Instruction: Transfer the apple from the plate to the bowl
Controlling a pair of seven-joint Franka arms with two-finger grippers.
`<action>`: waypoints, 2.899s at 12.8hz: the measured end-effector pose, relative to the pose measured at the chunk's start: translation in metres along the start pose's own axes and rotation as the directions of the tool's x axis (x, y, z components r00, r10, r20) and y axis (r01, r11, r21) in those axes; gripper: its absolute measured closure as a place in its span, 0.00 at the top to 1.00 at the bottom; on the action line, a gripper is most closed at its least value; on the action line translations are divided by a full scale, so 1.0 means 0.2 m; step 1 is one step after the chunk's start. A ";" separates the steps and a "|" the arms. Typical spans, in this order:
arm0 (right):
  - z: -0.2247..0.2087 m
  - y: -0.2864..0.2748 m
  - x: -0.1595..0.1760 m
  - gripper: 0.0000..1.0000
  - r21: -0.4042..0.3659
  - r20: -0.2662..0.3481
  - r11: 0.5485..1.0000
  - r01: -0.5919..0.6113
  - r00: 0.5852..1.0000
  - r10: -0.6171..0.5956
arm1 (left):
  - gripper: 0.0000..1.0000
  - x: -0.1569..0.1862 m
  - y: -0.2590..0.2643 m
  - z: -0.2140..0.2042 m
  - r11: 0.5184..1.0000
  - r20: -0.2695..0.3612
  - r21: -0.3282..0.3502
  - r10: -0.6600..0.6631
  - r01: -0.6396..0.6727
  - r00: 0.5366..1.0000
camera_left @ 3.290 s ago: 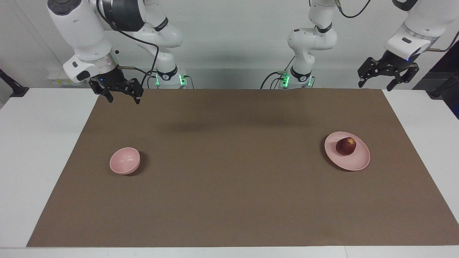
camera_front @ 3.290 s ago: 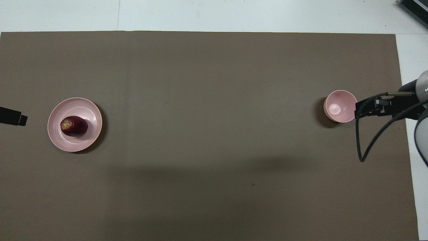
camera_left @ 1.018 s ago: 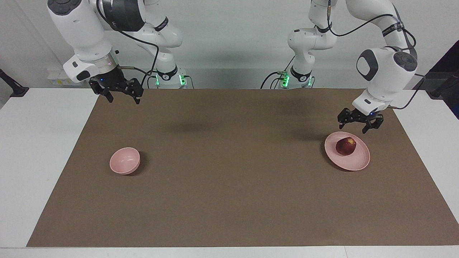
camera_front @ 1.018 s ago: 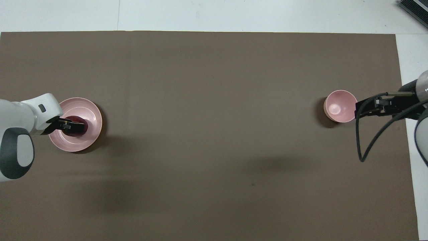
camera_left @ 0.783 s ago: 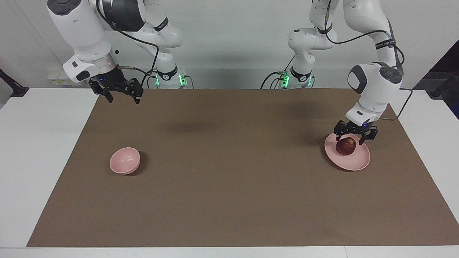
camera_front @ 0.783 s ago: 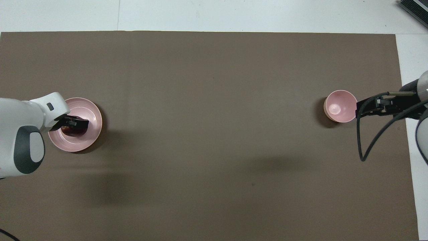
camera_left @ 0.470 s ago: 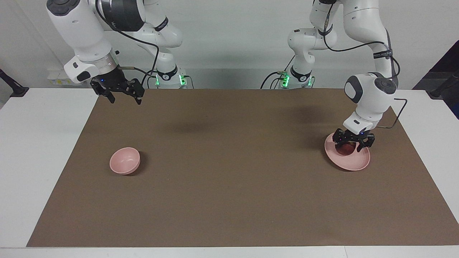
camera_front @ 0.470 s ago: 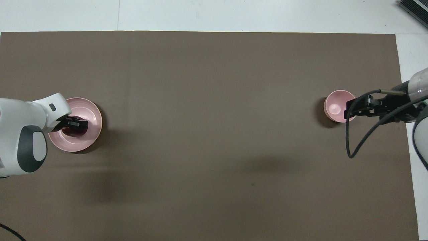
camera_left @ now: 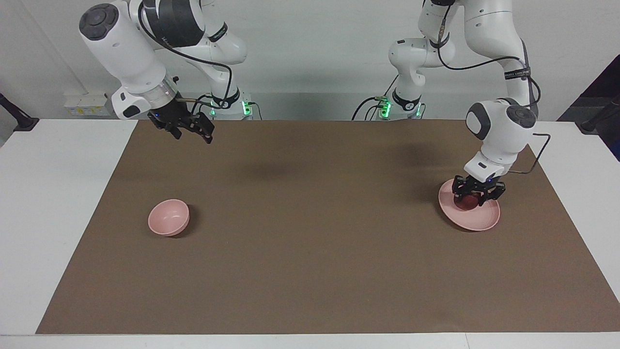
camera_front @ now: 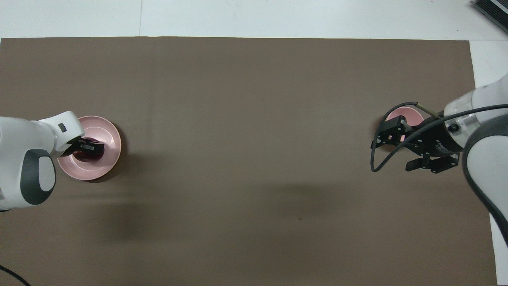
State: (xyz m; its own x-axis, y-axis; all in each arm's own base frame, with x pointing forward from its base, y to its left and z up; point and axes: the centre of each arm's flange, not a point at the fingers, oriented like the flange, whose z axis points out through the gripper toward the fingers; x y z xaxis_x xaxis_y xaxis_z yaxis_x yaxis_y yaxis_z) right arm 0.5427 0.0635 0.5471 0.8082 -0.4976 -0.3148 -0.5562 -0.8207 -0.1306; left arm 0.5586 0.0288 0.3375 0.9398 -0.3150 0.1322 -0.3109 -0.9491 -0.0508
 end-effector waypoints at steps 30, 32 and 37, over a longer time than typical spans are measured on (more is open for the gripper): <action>0.70 -0.58 -0.17 1.00 0.262 0.533 0.674 -0.691 0.686 0.496 | 0.72 0.31 1.43 -0.74 0.670 0.020 -0.691 -0.357 0.271 0.934; 0.68 -0.60 -0.15 1.00 0.255 0.539 0.657 -0.709 0.669 0.512 | 0.72 0.31 1.50 -0.74 0.662 0.009 -0.696 -0.380 0.279 0.925; 0.75 -0.66 -0.14 1.00 0.266 0.536 0.637 -0.723 0.660 0.526 | 0.72 0.33 1.62 -0.75 0.628 -0.018 -0.715 -0.458 0.309 0.889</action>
State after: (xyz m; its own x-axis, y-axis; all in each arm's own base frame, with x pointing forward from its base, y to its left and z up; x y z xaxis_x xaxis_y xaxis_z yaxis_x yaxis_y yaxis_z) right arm 0.5639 0.2272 0.4325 0.1377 -0.6094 -0.7808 -0.9905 -0.0880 -0.1060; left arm 0.4988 -0.2995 0.4776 0.9752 0.1543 0.1587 -0.0062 -0.6977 0.7163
